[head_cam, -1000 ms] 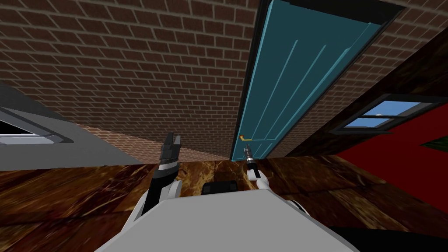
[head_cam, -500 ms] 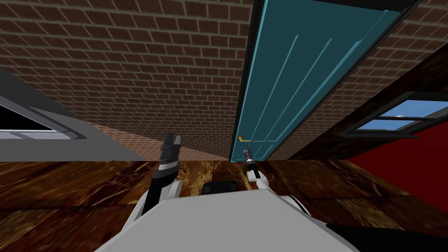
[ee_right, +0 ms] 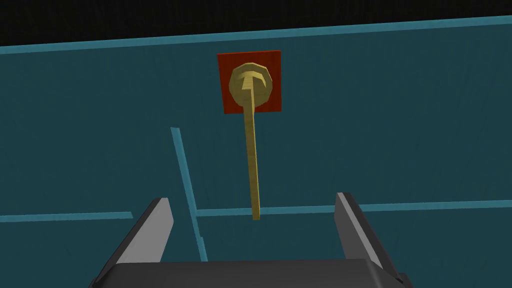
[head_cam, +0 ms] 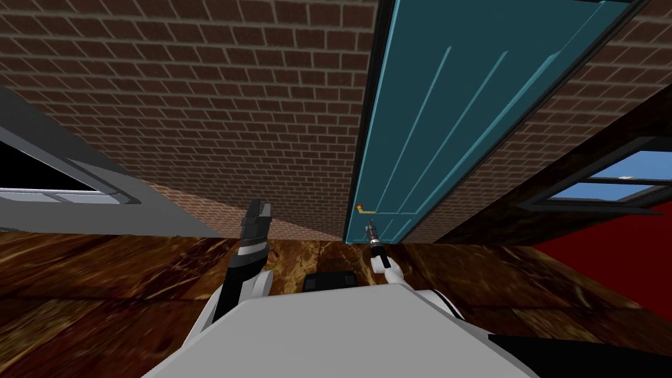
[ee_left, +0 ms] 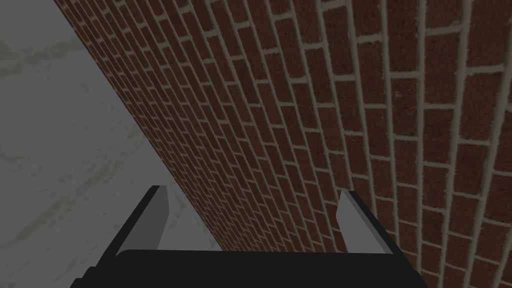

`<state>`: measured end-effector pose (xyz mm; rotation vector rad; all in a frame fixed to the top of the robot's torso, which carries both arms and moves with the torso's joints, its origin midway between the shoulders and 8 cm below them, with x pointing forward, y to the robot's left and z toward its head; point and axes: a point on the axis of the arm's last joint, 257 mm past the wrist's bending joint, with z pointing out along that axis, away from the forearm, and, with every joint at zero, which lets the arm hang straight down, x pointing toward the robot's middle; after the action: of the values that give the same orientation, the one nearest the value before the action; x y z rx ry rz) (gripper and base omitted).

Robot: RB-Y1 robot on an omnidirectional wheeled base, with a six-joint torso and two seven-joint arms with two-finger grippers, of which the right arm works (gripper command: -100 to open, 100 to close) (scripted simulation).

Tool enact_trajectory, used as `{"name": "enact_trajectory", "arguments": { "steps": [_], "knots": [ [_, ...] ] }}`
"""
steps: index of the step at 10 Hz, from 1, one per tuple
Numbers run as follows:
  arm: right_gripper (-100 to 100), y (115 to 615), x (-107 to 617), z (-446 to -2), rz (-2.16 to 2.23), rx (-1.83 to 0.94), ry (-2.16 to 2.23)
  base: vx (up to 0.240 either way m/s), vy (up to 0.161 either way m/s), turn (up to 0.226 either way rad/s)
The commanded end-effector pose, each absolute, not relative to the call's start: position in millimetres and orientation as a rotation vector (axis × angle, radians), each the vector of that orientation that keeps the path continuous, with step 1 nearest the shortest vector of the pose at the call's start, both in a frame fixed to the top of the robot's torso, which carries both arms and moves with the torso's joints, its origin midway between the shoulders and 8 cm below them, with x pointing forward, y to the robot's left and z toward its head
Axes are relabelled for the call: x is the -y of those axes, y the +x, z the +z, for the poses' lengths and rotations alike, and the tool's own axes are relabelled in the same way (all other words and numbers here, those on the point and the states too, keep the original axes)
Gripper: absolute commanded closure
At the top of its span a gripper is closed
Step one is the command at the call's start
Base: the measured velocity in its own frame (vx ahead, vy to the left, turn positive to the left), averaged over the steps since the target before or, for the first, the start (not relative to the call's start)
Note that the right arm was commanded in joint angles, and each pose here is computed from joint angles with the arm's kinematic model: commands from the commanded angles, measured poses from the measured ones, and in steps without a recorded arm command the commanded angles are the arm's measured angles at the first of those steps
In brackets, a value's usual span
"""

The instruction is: Pull the door open

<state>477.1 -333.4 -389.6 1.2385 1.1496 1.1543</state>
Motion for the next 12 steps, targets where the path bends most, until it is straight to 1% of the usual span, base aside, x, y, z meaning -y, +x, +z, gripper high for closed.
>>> {"name": "enact_trajectory", "arguments": {
  "steps": [1, 3, 4, 6, 7, 9, 10, 11, 12],
  "knots": [
    [-100, 469, 350, -391, 1.140, -1.136, 1.249, 0.097, 0.044, 0.129],
    [-100, 459, 371, -393, 1.124, -1.119, 1.261, 0.196, 0.031, 0.137],
    [-100, 459, 371, -393, 1.124, -1.119, 1.261, 0.142, 0.036, 0.052],
    [-100, 440, 407, -393, 1.093, -1.088, 1.279, 0.186, 0.052, 0.185],
    [-100, 440, 407, -393, 1.093, -1.088, 1.279, 0.145, 0.014, 0.041],
    [-100, 440, 407, -393, 1.093, -1.088, 1.279, 0.022, 0.001, -0.015],
    [-100, 428, 429, -393, 1.076, -1.070, 1.288, 0.098, 0.016, 0.173],
    [-100, 426, 432, -393, 1.073, -1.067, 1.289, 0.186, -0.011, 0.132],
    [-100, 427, 426, -393, 1.076, -1.071, 1.287, 0.079, -0.014, 0.018]
  ]
}}
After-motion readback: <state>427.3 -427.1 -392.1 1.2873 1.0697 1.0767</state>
